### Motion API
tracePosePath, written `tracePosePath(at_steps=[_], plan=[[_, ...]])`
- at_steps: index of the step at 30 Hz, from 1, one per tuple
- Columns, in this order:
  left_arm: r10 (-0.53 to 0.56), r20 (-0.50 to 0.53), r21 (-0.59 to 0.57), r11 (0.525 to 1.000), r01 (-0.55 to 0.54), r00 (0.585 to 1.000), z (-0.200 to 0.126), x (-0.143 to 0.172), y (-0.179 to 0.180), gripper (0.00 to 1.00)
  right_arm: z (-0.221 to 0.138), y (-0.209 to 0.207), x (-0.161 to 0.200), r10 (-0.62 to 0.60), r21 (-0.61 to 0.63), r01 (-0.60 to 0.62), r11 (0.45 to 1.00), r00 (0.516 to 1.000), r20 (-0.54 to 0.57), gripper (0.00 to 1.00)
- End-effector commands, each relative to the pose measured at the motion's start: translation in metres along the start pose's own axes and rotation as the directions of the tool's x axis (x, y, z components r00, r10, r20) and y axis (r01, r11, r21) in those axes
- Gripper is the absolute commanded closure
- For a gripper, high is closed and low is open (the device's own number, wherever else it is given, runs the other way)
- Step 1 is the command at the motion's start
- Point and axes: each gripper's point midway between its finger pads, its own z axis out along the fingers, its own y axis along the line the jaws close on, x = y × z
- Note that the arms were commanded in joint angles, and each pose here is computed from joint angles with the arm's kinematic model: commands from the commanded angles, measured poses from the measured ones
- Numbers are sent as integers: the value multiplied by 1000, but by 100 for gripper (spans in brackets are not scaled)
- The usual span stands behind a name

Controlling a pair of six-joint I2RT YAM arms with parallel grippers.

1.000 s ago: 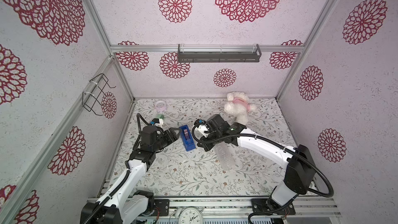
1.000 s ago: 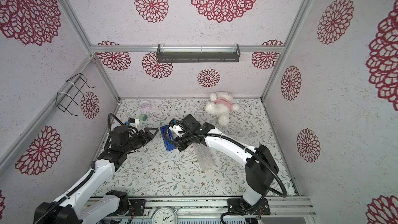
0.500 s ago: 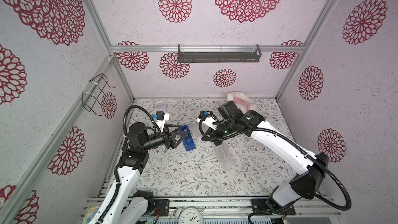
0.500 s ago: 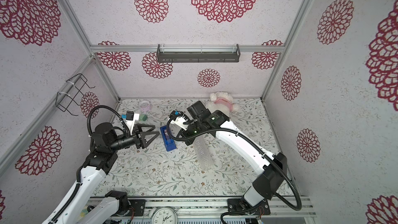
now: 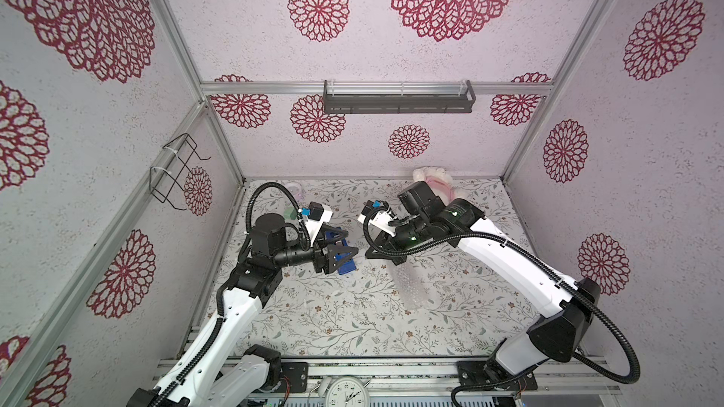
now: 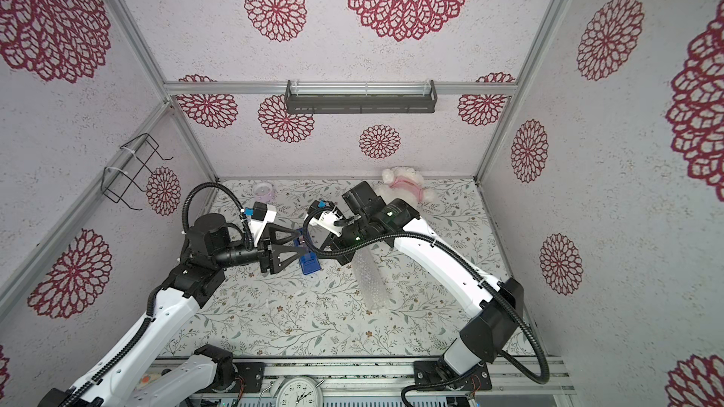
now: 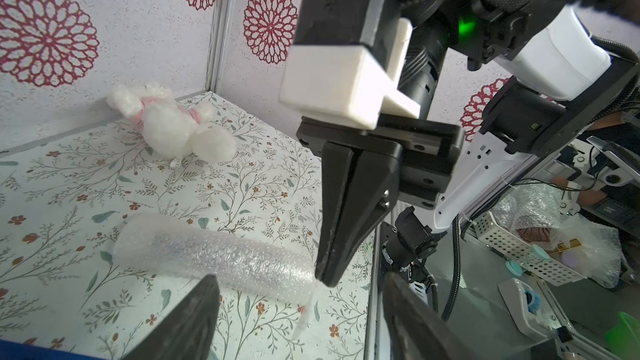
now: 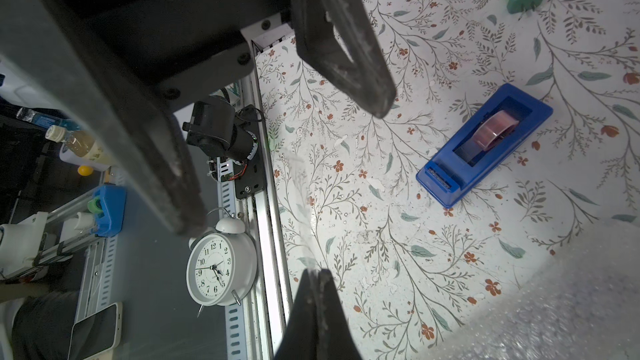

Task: Wrap wine bottles in bubble wrap
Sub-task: Tear off the tape using the Tape Cutter.

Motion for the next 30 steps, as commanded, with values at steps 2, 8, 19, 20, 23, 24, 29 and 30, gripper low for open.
tracePosePath(at_steps=[2, 8, 19, 20, 23, 24, 29, 30], plan=[[34, -5, 39, 999, -34, 999, 1, -6, -6, 29, -23, 17, -17, -54, -16, 55, 998, 996, 76, 100], [14, -23, 54, 998, -13, 1000, 4, -4, -5, 36, -24, 14, -17, -51, -13, 53, 999, 995, 82, 100], [22, -42, 77, 997, -18, 999, 4, -5, -9, 100, -22, 9, -17, -33, -18, 35, 999, 995, 91, 100], [25, -41, 71, 997, -22, 999, 3, -6, -9, 100, -21, 8, -17, -30, -11, 31, 999, 995, 92, 100], [35, -31, 38, 999, -34, 999, 1, -9, -7, 100, -23, -7, -16, -1, 61, -5, 998, 995, 96, 73], [38, -28, 25, 999, -37, 999, 0, -9, -6, 100, -24, -13, -15, 10, 96, -20, 995, 995, 96, 65], [30, -19, -70, 997, -31, 999, -4, -10, 5, 100, -41, -48, -10, 65, 282, -99, 954, 990, 129, 34], [24, -21, -91, 995, -26, 999, -4, -8, 9, 100, -46, -51, -10, 70, 299, -111, 948, 987, 145, 32]])
